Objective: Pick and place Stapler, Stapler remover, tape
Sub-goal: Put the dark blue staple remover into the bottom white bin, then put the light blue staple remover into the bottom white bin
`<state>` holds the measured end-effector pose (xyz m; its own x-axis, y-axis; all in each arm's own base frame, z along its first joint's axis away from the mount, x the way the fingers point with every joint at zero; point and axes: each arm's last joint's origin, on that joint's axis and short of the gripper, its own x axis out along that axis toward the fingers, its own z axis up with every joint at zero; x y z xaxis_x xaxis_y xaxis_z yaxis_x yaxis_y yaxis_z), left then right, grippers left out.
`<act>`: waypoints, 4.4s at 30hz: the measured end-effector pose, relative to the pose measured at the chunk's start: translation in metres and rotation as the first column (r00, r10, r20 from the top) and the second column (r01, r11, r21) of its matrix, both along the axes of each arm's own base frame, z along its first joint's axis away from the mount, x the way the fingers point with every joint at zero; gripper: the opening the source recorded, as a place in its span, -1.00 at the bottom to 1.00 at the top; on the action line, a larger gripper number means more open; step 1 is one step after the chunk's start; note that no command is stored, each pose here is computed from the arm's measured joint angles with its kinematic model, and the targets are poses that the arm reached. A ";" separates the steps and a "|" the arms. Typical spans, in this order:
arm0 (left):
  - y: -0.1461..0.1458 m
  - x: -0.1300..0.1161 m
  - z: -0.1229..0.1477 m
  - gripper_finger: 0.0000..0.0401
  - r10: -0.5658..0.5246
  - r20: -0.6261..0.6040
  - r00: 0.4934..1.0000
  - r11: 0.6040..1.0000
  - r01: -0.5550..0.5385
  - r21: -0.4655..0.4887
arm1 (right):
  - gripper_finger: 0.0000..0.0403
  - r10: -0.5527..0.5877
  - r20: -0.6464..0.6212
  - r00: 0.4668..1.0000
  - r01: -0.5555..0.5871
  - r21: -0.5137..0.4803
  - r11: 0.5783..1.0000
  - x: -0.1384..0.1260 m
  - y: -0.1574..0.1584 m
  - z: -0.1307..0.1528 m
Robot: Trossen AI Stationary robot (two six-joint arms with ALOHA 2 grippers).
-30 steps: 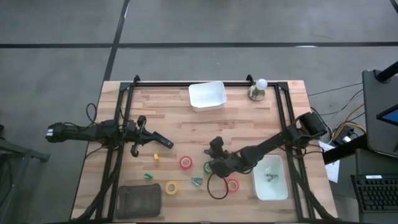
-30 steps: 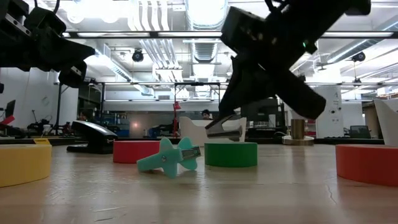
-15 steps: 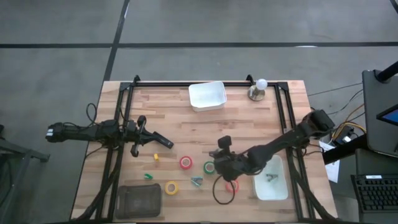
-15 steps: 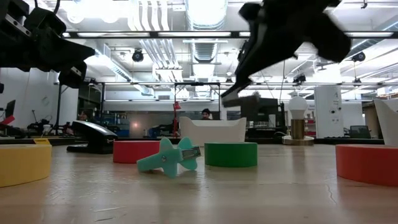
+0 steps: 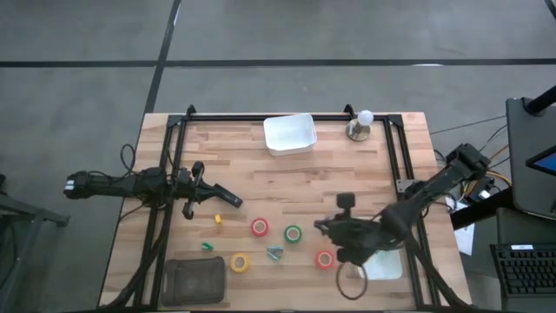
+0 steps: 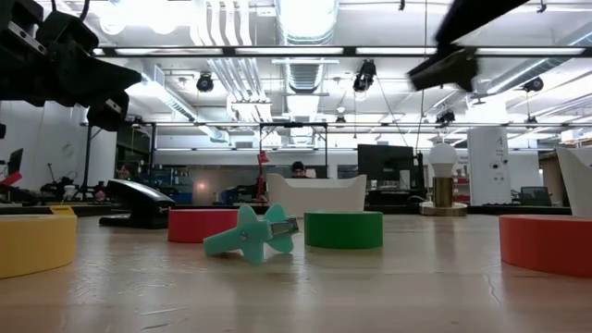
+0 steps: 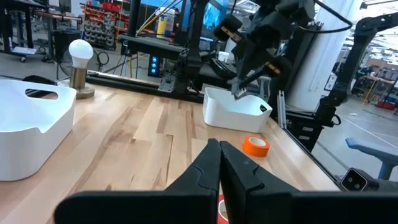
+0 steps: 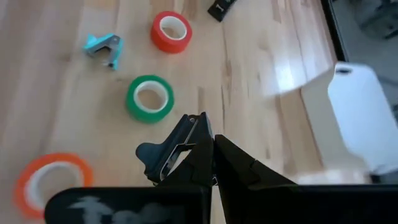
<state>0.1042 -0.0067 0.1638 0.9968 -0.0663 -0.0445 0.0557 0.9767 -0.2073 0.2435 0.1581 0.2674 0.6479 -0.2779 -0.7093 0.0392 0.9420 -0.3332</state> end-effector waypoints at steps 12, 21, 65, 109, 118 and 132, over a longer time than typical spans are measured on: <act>0.000 0.000 0.000 -0.96 0.000 0.000 1.000 1.000 0.000 0.000 | -0.96 -0.156 -0.134 0.979 0.179 0.192 0.965 -0.072 0.005 0.017; 0.000 0.000 0.000 -0.96 0.000 -0.001 1.000 1.000 0.000 0.000 | -0.96 -0.278 -0.239 0.930 0.330 0.213 0.920 -0.095 0.010 0.000; 0.000 0.000 0.000 -0.96 0.000 -0.001 1.000 1.000 0.000 0.000 | -0.63 -0.391 -0.371 0.842 0.473 0.160 0.866 -0.111 -0.005 -0.065; 0.000 0.000 0.000 -0.96 0.000 -0.003 1.000 1.000 0.000 0.000 | -0.53 -0.235 0.139 0.962 0.149 0.454 0.879 0.054 -0.002 -0.044; 0.000 0.000 0.000 -0.96 0.000 -0.004 1.000 1.000 0.000 0.000 | -0.25 -0.191 0.075 0.979 0.118 0.555 0.823 0.106 -0.018 -0.081; 0.000 0.000 -0.001 -0.96 0.000 -0.008 1.000 1.000 0.000 0.001 | -0.28 -0.118 -0.011 0.993 0.104 0.558 0.823 0.146 -0.017 -0.116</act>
